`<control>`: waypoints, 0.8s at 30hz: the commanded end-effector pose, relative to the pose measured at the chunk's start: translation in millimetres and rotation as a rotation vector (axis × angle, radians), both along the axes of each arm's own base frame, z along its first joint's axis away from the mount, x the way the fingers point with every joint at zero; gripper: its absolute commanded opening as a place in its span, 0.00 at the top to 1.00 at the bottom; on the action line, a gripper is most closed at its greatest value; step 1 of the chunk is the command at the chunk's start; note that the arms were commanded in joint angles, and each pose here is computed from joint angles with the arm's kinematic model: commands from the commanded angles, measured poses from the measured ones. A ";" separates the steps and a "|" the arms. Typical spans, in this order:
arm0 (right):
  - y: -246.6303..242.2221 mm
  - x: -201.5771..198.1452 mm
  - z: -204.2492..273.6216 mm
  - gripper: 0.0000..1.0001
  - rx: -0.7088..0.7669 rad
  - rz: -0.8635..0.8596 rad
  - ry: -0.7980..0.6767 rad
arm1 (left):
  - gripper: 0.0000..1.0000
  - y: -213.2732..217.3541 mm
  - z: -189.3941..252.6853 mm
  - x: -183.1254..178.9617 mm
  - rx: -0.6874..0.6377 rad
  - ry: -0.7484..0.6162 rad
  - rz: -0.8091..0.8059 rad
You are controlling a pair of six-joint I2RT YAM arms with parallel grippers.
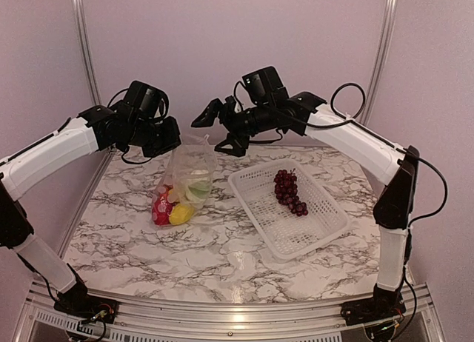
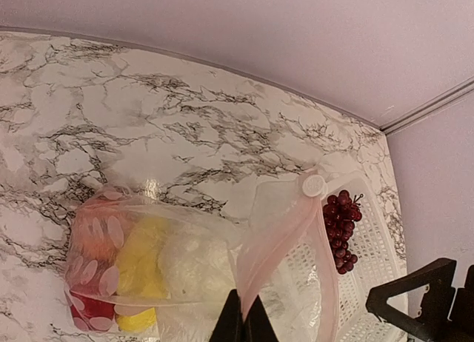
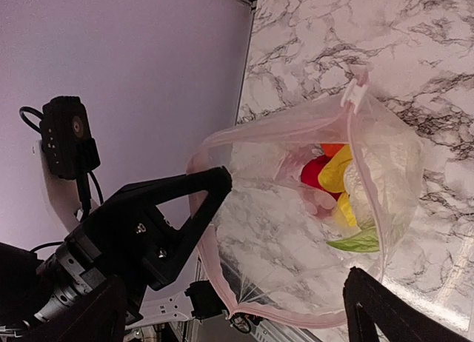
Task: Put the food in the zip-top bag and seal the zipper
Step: Place the fake vegetable in the zipper food storage bag.
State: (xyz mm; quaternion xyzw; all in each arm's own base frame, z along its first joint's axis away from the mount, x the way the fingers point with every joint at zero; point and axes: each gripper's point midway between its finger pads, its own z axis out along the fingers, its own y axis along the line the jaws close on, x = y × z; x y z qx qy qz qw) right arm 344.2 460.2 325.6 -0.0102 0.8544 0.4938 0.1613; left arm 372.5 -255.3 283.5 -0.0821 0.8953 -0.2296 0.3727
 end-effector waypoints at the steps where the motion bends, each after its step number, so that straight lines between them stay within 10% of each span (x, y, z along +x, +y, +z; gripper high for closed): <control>1: -28.4 5.5 43.1 0.01 0.025 -0.047 -0.118 | 1.00 5.4 15.0 1.3 0.018 -0.056 -0.004; 14: -195.7 17.1 33.2 0.01 -0.635 -0.388 -0.508 | 1.00 1.6 13.9 -3.6 0.081 -0.067 -0.104; 24: -250.0 -10.5 -28.5 0.20 -0.585 -0.333 -0.483 | 1.00 -13.0 27.6 -8.2 0.041 -0.079 -0.186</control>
